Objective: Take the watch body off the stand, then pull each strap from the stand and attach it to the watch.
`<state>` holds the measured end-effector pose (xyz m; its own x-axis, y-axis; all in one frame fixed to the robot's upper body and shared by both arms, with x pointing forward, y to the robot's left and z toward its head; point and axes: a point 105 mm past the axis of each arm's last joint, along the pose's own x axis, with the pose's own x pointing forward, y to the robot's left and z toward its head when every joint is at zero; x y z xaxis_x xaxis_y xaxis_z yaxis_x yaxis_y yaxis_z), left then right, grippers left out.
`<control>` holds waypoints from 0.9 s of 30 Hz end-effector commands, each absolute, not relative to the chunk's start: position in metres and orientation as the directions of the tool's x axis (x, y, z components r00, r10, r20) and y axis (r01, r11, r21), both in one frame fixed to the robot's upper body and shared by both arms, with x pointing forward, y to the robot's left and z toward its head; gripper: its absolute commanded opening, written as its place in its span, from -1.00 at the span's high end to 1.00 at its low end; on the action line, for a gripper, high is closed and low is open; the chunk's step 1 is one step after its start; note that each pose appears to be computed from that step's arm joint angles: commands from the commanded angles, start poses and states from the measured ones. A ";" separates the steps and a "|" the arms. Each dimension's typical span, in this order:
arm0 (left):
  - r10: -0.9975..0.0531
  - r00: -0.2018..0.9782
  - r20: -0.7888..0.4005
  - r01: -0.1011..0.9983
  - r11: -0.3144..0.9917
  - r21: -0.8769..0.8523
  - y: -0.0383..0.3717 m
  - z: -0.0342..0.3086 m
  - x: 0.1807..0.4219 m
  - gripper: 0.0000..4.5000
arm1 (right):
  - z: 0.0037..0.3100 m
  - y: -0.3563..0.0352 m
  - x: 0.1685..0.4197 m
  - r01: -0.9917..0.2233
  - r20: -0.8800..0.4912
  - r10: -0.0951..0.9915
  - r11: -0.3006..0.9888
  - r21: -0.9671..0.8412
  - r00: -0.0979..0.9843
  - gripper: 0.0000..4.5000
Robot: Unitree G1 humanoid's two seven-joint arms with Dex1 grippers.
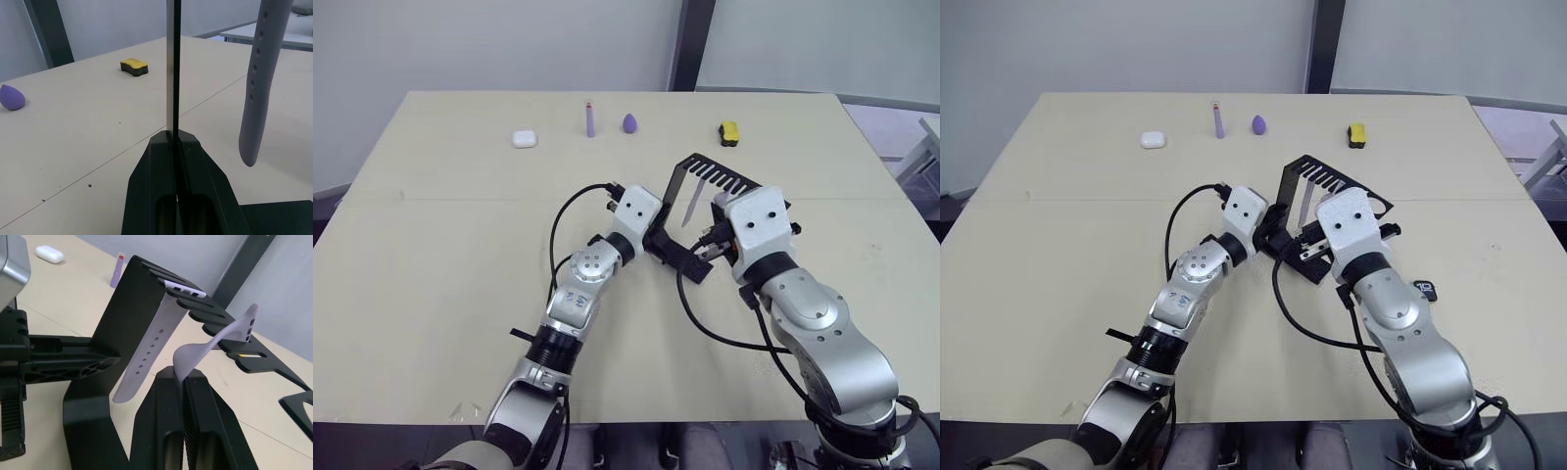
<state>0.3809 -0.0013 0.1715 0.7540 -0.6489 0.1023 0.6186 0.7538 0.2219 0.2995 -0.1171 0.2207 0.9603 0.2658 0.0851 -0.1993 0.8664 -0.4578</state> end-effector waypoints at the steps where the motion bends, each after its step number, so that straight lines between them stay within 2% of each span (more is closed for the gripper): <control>1: -0.644 0.758 0.104 0.613 0.757 0.226 0.000 0.172 0.378 1.00 | 0.239 -0.112 0.287 -0.197 0.168 0.325 0.833 -0.518 0.931 0.98; 9: -0.634 0.768 0.090 0.607 0.765 0.214 0.003 0.167 0.378 1.00 | 0.248 -0.106 0.276 -0.227 0.179 0.419 0.749 -0.622 0.890 0.98; 20: -0.637 0.766 0.090 0.610 0.763 0.215 0.002 0.167 0.376 1.00 | 0.239 -0.113 0.268 -0.197 0.154 0.428 0.668 -0.717 0.891 0.98; 27: -0.643 0.760 0.090 0.615 0.758 0.217 0.000 0.167 0.375 1.00 | 0.241 -0.122 0.275 -0.158 0.180 0.357 0.737 -0.657 0.917 0.98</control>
<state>0.3762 0.0008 0.1671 0.7576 -0.6465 0.0902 0.6193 0.7555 0.2137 0.2804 -0.1169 0.2202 0.9209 0.3796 0.0887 -0.2374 0.7266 -0.6448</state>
